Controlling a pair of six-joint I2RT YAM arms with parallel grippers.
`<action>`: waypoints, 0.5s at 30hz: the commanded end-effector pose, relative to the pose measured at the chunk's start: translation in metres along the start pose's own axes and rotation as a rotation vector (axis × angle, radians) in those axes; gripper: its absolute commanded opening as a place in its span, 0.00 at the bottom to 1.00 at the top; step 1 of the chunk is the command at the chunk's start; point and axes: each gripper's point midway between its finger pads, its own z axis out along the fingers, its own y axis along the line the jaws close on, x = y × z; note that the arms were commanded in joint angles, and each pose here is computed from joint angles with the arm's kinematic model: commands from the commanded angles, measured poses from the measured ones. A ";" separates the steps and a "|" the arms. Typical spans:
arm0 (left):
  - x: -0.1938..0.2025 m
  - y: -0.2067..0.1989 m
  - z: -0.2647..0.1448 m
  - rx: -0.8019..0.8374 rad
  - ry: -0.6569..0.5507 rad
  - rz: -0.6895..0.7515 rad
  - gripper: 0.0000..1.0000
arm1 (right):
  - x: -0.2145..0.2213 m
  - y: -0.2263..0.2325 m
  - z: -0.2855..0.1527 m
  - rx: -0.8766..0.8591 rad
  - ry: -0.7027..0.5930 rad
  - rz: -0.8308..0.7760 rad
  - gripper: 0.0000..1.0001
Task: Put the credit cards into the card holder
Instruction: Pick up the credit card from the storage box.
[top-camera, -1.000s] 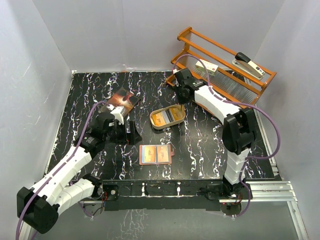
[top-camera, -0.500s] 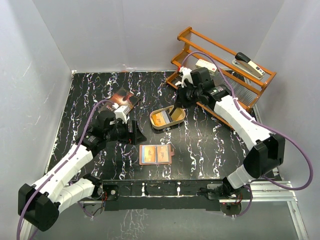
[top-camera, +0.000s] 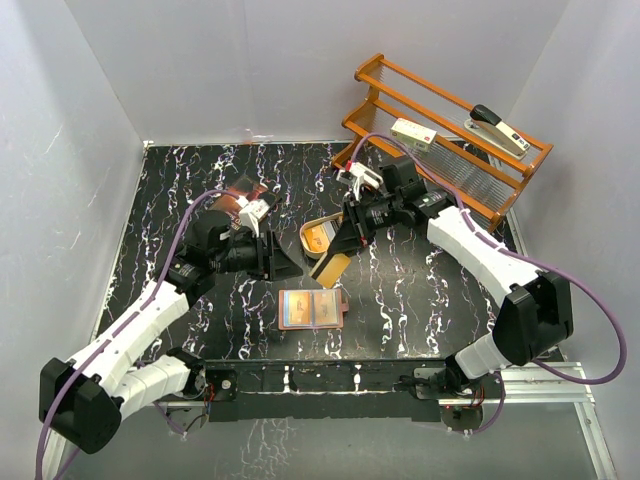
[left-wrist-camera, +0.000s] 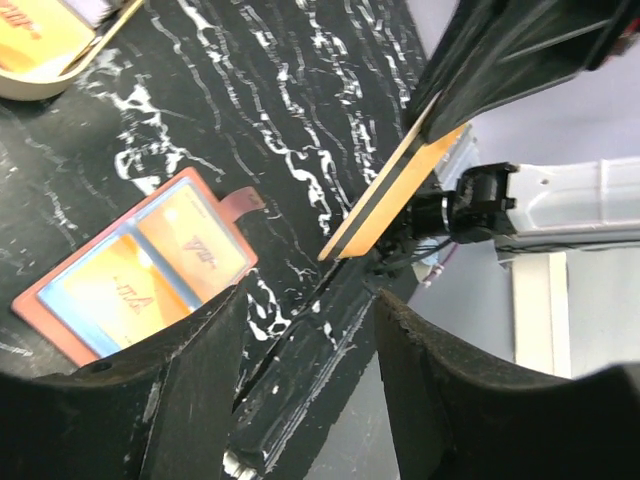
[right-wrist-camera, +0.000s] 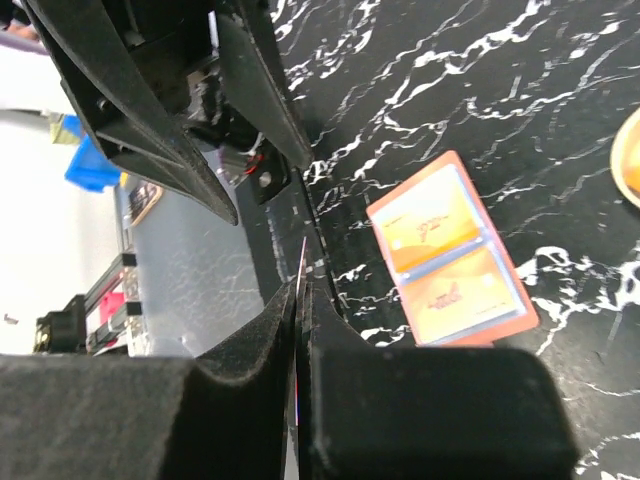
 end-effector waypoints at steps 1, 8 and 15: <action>-0.016 -0.051 -0.009 0.213 -0.007 0.025 0.49 | -0.007 0.040 -0.004 -0.163 -0.030 -0.116 0.00; -0.014 -0.073 -0.011 0.353 0.033 -0.027 0.40 | -0.003 0.054 0.004 -0.252 -0.005 -0.118 0.00; -0.012 -0.079 -0.012 0.398 0.050 -0.051 0.30 | -0.007 0.062 0.008 -0.303 -0.008 -0.118 0.00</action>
